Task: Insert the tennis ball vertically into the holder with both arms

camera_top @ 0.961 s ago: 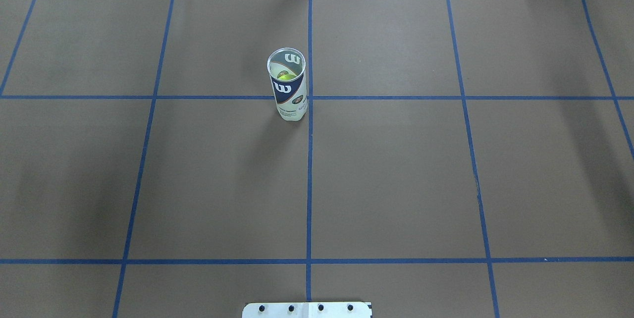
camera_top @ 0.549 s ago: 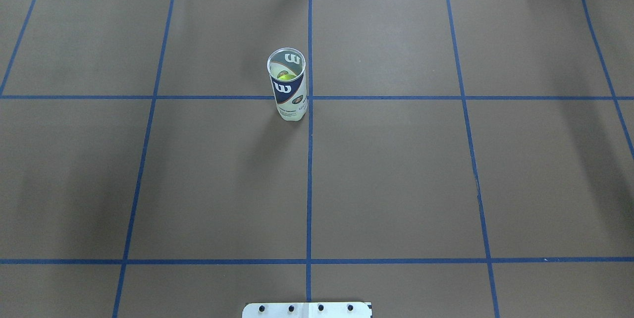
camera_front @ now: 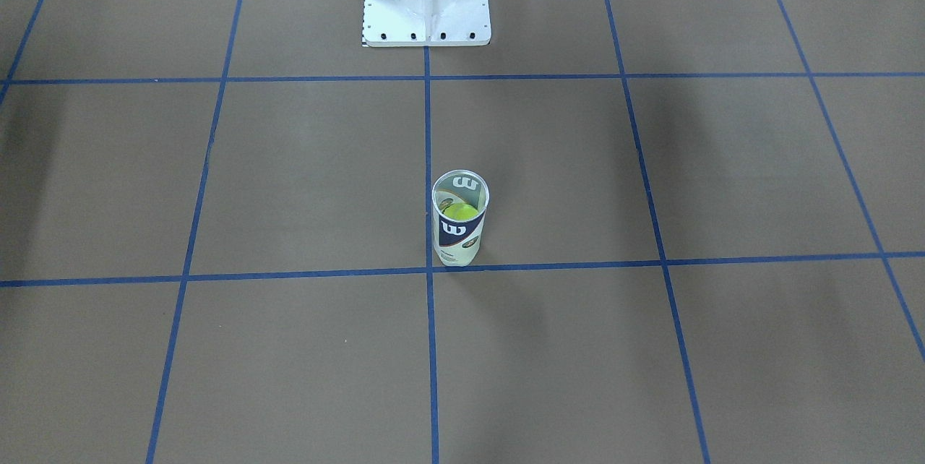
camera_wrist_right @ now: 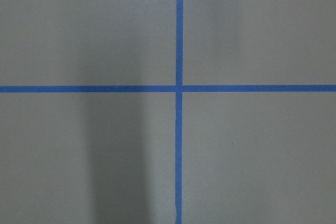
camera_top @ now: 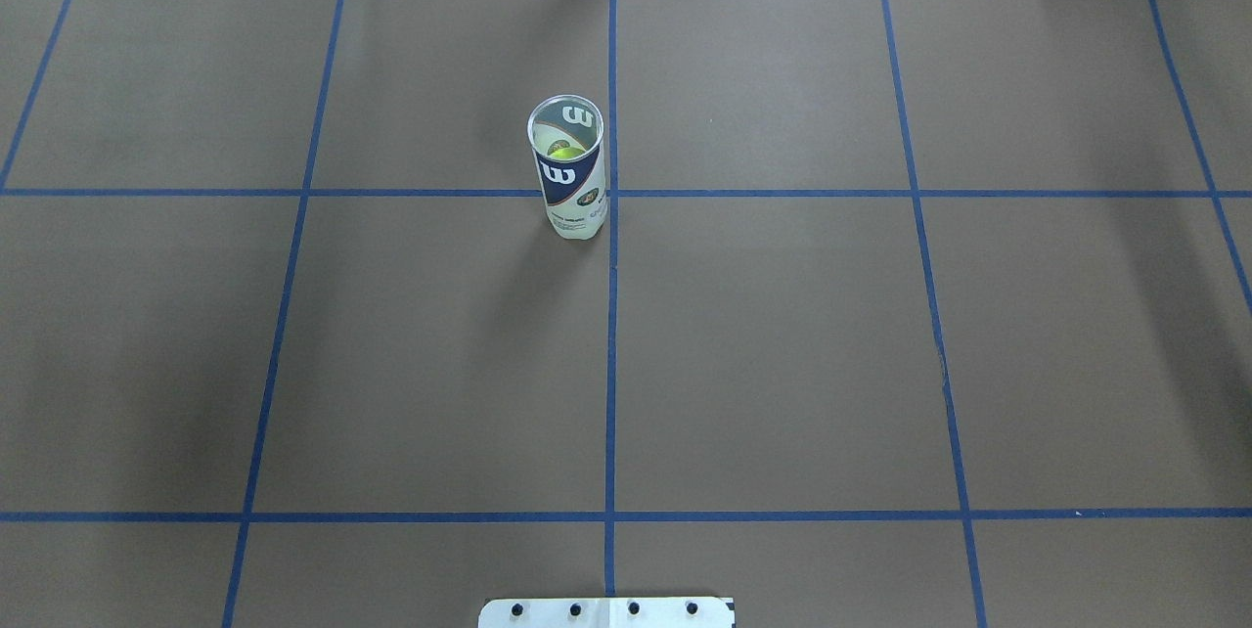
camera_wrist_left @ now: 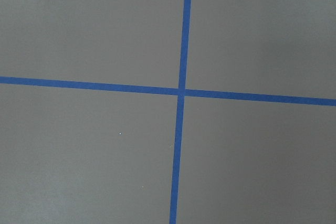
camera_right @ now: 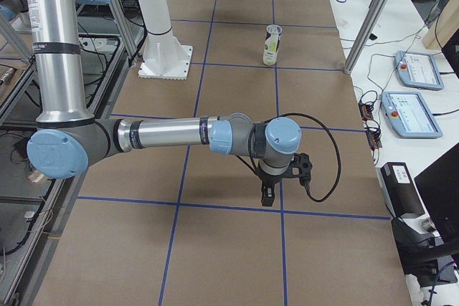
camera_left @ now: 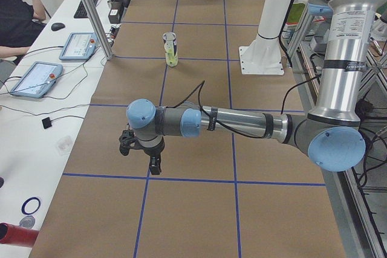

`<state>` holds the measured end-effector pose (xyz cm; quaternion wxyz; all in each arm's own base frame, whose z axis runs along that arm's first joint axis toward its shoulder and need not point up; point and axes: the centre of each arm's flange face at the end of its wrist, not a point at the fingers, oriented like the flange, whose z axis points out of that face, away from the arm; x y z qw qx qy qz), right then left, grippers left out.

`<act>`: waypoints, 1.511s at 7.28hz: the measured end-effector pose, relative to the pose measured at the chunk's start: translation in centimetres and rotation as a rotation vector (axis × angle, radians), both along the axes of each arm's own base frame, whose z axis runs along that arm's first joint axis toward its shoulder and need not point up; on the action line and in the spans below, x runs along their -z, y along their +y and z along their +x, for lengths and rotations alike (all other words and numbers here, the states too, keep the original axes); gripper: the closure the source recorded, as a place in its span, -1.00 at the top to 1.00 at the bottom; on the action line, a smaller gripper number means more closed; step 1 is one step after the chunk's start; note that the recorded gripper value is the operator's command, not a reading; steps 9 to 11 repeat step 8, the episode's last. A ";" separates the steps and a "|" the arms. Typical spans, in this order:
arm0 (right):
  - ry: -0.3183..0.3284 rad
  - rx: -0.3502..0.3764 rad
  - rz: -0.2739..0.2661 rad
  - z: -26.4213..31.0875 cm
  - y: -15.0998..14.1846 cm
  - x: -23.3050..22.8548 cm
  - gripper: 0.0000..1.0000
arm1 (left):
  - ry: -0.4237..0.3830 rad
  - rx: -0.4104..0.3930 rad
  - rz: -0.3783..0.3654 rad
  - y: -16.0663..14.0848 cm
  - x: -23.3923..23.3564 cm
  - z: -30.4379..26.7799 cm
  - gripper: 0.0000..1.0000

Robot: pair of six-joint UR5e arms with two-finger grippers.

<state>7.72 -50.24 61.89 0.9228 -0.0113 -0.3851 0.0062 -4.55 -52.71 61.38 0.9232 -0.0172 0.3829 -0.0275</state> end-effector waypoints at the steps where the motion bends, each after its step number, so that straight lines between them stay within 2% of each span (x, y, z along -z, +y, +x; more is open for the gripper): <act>1: -0.007 0.000 -0.007 -0.1 0.6 -0.4 0.98 | -0.001 0.000 0.000 0.0 0.0 0.0 0.99; 4: -0.030 0.000 -0.005 -0.2 1.2 -0.2 0.99 | -0.002 0.000 0.000 0.0 0.0 0.0 0.99; 11: -0.032 0.000 -0.003 -0.3 1.2 -0.2 0.98 | -0.002 0.000 -0.001 0.0 0.0 0.0 0.99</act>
